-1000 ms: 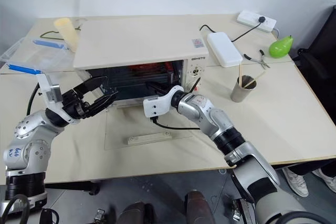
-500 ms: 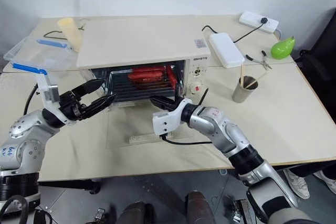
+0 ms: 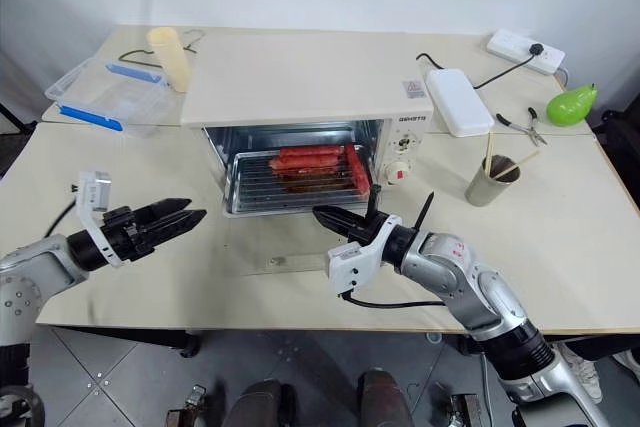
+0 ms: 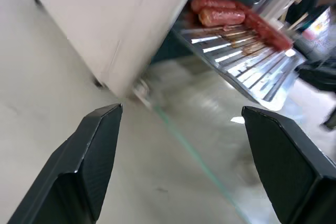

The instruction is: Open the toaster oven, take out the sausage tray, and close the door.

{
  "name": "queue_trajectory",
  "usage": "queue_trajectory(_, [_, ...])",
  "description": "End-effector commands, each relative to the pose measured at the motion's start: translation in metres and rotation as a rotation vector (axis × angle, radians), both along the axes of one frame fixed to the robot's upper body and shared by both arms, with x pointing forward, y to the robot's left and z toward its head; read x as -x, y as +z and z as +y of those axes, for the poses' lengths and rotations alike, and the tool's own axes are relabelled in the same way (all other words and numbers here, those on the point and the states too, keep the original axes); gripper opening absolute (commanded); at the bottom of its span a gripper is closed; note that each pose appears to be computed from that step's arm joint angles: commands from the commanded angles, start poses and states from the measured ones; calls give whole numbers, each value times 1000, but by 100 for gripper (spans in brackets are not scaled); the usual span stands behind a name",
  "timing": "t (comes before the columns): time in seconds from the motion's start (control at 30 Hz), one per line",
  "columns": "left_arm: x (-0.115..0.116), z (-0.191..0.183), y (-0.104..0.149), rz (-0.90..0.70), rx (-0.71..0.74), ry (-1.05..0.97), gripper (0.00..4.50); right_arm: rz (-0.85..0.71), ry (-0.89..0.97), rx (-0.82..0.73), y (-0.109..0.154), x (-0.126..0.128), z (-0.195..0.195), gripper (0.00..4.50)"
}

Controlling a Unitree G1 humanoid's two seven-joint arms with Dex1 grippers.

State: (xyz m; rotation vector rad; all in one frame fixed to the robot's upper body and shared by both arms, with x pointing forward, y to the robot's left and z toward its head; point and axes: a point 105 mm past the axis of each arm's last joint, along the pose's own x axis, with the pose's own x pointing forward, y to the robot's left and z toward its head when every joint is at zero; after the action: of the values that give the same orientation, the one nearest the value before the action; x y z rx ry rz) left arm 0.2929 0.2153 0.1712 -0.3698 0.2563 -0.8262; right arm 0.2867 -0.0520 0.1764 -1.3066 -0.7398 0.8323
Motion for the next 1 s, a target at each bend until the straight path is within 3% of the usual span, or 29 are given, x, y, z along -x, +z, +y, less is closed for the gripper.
queue_trajectory(0.03, [2, -22, 10, 52, 59, -80, 388, -57, 40, -31, 15, 10, 2, 4])
queue_trajectory(0.27, [-14, -48, 19, 154, 200, -112, 388, -57, 42, -16, 13, 7, 4, 4])
queue_trajectory(0.47, [-28, -51, 7, 312, 291, -78, 388, -54, 61, 24, 7, 7, -2, 4])
queue_trajectory(0.77, [-27, -58, 0, 449, 351, -112, 388, -50, 86, 49, 1, 10, -13, 4])
queue_trajectory(0.9, [-18, -64, -2, 476, 355, -172, 311, -54, 80, 54, 1, 8, -14, 0])
queue_trajectory(1.0, [-16, -63, -4, 496, 370, -176, 221, -67, 81, 50, 3, 8, -14, 0])
